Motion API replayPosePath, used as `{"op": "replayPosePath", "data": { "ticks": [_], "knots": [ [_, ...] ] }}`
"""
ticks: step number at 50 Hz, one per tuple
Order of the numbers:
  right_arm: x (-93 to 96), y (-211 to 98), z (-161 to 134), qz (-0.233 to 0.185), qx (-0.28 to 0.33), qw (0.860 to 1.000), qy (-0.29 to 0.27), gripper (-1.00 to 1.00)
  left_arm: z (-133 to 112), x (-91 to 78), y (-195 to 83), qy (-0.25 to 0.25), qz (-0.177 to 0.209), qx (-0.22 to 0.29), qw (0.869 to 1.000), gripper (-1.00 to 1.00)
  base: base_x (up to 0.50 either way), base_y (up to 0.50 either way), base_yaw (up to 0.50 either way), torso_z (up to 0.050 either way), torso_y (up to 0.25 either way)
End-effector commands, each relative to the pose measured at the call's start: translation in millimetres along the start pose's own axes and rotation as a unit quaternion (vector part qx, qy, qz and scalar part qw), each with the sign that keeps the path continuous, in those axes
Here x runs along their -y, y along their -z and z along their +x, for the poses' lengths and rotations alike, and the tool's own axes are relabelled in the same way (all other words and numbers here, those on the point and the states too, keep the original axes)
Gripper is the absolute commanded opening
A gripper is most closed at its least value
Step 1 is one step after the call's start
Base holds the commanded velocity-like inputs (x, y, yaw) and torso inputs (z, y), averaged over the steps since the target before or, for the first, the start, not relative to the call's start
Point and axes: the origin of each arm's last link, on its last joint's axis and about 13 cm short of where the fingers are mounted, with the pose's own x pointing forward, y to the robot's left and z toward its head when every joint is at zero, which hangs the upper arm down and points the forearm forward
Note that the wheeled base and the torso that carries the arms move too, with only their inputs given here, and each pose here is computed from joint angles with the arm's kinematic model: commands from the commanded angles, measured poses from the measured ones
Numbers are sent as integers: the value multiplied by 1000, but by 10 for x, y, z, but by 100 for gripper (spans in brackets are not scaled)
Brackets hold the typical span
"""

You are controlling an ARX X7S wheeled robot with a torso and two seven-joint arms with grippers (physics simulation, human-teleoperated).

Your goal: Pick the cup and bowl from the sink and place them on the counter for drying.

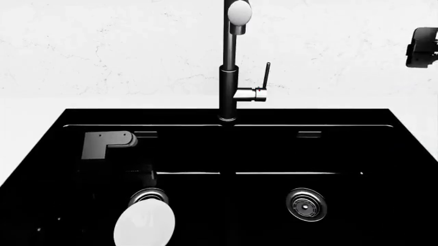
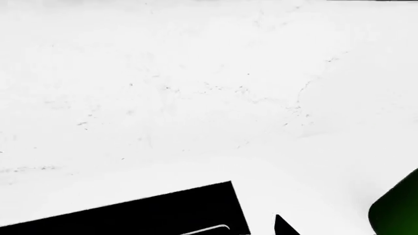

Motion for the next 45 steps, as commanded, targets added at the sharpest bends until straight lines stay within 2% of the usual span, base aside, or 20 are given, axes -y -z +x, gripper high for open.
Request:
{"op": "replayPosePath", "data": {
  "ticks": [1,7,15,21,29,35,36,37,40,45],
  "knots": [
    [-280,59,-153,-43,17,995,-91,100,12,-29,-9,1,-2,1,1000,100,0,0,0,0,0],
    [-309,127,-242,-27,33,989,-139,100,-15,-37,-24,-1,1,2,1000,100,0,0,0,0,0],
    [-369,219,-286,-27,18,984,-177,100,-40,-52,-32,-1,11,-2,1000,100,0,0,0,0,0],
    [-440,240,-395,-33,25,981,-188,100,-49,-39,-11,-2,26,-17,1000,100,0,0,0,0,0],
    [-533,271,-373,-41,20,978,-204,100,-42,-62,14,-2,38,-50,998,100,0,0,0,0,0],
    [-540,231,-391,-38,37,977,-205,100,11,-56,111,13,35,-84,996,100,0,0,0,0,0],
    [-552,249,-396,-43,37,977,-205,100,17,-75,104,18,-5,-89,996,100,0,0,0,0,0],
    [-560,265,-399,-43,35,976,-212,100,29,-90,110,5,21,-90,996,100,0,0,0,0,0],
    [-572,309,-399,-45,32,973,-224,100,16,-131,101,-2,32,-94,995,100,0,0,0,0,0],
    [-567,312,-427,-53,29,971,-230,100,82,-188,162,-13,19,-105,994,100,0,0,0,0,0]
  ]
}}
